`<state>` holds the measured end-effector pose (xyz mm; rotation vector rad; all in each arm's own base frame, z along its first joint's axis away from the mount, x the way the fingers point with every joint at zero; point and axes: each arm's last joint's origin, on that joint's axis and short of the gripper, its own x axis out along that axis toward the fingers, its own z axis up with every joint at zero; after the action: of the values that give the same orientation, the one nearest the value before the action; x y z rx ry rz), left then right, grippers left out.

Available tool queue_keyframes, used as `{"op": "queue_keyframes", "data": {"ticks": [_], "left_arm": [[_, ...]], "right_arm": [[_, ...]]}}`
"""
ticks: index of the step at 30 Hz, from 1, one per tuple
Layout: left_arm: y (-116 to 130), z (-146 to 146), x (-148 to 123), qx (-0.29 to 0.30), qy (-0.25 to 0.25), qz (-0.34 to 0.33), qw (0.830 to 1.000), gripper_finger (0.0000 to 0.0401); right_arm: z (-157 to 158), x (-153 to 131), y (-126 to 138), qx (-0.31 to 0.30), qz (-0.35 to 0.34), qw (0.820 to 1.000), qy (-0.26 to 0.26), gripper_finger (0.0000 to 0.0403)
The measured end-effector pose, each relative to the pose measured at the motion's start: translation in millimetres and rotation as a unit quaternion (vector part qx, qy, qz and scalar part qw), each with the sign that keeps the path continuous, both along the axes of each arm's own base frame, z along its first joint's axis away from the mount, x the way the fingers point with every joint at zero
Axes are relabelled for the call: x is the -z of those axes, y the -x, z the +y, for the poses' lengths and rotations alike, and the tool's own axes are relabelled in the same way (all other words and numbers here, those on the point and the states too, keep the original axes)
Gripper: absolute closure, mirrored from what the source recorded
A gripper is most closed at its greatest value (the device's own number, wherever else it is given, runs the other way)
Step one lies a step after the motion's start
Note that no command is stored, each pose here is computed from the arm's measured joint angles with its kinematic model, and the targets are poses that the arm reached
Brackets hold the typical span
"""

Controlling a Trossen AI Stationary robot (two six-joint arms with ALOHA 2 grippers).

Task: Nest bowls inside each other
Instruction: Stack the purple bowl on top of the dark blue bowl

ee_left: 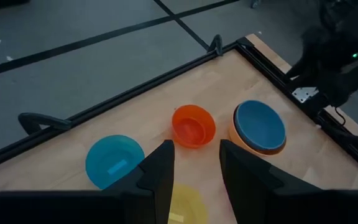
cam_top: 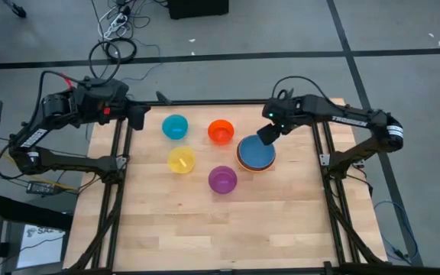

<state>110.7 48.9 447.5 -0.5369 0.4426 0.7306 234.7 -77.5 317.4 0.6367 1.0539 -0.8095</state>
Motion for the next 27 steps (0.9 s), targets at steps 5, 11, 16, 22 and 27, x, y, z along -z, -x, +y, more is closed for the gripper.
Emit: {"op": "queue_keyframes", "data": {"ticks": [5, 11, 16, 22, 27], "left_arm": [[-1.9, 0.8, 0.6, 0.000, 0.000, 0.004, 1.000, 0.0265], [-10.1, 4.0, 3.2, 0.004, -0.004, 0.021, 1.000, 0.0265], [-18.7, 7.3, 6.5, 0.006, -0.004, 0.037, 0.999, 0.0265], [-27.0, 10.3, 9.8, 0.018, -0.009, 0.058, 0.998, 0.0265], [-30.6, 11.3, 11.3, 0.026, -0.008, 0.065, 0.998, 0.0265]], "right_arm": [[9.4, -9.4, -10.0, -0.028, -0.089, 0.995, -0.036, 0.0249], [38.5, 2.0, -63.9, -0.091, -0.191, 0.974, -0.074, 0.0250], [67.8, 32.8, -104.3, -0.159, -0.201, 0.960, -0.116, 0.0250], [96.5, 69.0, -127.3, -0.295, -0.164, 0.931, -0.141, 0.0251], [110.0, 85.4, -132.8, -0.368, -0.139, 0.910, -0.129, 0.0251]]}}
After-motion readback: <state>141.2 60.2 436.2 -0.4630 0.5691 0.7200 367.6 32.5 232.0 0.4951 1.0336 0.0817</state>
